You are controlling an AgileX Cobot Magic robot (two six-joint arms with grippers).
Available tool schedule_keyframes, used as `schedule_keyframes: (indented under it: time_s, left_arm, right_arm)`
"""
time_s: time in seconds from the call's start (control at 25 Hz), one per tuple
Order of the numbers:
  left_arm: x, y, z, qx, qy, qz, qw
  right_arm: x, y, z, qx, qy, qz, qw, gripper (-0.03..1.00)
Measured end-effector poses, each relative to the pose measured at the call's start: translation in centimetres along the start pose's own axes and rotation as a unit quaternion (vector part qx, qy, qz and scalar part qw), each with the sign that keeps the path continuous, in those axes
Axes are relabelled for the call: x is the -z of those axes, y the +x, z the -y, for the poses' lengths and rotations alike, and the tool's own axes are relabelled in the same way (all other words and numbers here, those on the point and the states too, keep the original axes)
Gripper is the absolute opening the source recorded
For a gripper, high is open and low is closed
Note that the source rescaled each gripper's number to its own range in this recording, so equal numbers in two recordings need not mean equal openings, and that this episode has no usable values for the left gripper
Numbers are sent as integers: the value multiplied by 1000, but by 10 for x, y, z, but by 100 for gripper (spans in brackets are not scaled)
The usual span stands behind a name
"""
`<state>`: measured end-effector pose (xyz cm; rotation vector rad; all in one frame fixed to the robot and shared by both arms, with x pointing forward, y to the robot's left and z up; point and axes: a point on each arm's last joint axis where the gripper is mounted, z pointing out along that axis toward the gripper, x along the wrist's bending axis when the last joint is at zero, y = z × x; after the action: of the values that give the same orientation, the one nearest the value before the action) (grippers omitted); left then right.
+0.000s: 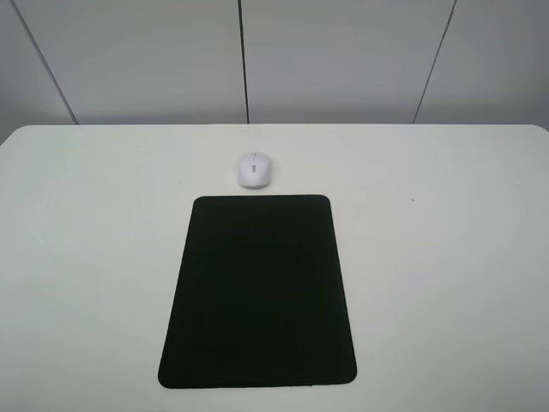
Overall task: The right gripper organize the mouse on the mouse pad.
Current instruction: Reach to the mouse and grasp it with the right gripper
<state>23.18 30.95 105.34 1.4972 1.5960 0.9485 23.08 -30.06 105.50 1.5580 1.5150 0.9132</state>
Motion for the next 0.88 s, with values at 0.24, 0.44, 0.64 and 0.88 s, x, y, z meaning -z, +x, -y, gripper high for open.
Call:
schedule_keyframes:
  time_s: [0.24, 0.44, 0.64, 0.88]
  left_arm:
    - [0, 0, 0, 0, 0, 0, 1000]
    - [0, 0, 0, 0, 0, 0, 1000]
    - [0, 0, 0, 0, 0, 0, 1000]
    - [0, 0, 0, 0, 0, 0, 1000]
  right_arm:
    - [0, 0, 0, 0, 0, 0, 1000, 98]
    - [-13, 0, -6, 0, 44, 1, 999, 98]
    - [-43, -2, -46, 1, 113, 13, 994, 98]
    - [-121, -2, -92, -24, 239, 27, 970, 98]
